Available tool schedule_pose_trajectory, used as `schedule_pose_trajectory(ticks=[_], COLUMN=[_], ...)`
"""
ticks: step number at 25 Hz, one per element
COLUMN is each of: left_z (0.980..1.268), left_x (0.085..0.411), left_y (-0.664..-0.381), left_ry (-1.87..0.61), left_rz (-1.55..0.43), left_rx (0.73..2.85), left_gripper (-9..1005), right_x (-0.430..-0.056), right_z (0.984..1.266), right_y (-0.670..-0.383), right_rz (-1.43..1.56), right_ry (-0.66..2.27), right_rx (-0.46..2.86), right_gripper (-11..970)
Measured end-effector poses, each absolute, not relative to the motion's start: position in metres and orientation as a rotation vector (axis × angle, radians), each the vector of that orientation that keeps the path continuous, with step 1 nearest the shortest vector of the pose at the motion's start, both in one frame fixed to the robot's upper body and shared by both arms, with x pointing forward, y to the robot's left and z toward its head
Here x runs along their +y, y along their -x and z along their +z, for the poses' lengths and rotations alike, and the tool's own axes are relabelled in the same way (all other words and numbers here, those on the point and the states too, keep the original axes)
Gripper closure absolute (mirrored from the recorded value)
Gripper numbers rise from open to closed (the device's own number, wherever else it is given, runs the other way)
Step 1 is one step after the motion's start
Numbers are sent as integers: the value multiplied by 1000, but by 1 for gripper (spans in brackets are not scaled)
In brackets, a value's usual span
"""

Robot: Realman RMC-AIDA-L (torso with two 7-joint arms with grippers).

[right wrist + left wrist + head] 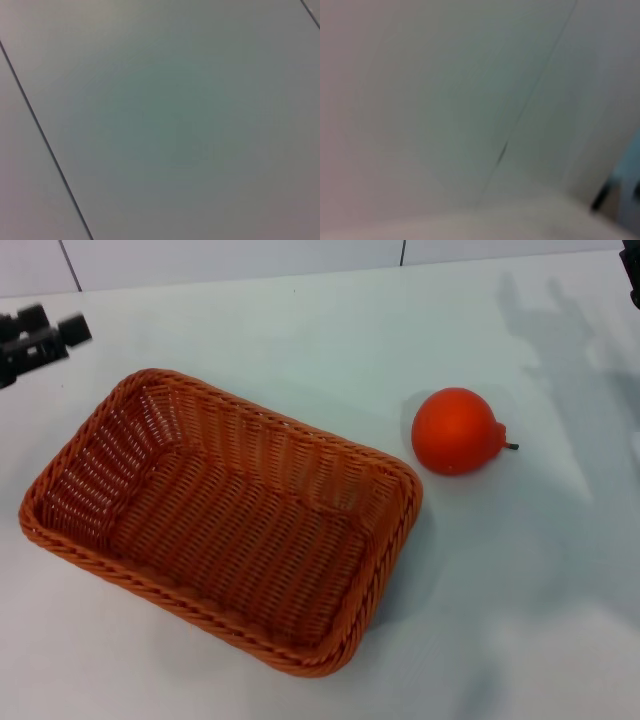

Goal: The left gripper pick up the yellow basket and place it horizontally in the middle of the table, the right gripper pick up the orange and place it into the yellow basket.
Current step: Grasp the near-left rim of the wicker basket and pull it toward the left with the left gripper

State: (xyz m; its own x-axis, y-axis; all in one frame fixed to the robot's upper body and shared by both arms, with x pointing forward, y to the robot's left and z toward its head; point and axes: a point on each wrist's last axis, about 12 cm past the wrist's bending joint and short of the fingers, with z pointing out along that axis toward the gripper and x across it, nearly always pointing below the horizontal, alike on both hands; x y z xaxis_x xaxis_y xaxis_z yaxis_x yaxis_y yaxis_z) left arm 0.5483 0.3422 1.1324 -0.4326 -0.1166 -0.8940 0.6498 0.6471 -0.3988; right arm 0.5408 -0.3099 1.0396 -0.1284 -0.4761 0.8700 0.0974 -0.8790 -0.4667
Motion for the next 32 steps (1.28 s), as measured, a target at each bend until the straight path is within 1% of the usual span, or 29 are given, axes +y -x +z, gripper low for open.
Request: schedule_pose_trajectory(ticks=[4, 8, 12, 16, 23, 32], left_z=[1157, 1174, 1183, 1182, 1172, 1158], left_x=[344, 340, 331, 318, 300, 288], left_y=[-554, -555, -560, -565, -574, -585], left_ry=[-536, -560, -581, -620, -621, -601], left_rz=[-788, -650, -629, -613, -552, -529], left_rx=[2047, 2161, 2276, 2378, 2481, 2540], left_gripper=[93, 94, 94, 93, 94, 93], right_x=[-311, -312, -312, -311, -314, -317], right_z=[1039, 1037, 1036, 1035, 1033, 1029], right_y=[-541, -541, -542, -541, -539, -539], right_rz=[-2061, -2052, -2044, -2041, -2035, -2019], right_ry=[1775, 1792, 1803, 1804, 1820, 1852], right_rx=[432, 447, 451, 454, 479, 516], right_gripper=[285, 284, 284, 284, 284, 284])
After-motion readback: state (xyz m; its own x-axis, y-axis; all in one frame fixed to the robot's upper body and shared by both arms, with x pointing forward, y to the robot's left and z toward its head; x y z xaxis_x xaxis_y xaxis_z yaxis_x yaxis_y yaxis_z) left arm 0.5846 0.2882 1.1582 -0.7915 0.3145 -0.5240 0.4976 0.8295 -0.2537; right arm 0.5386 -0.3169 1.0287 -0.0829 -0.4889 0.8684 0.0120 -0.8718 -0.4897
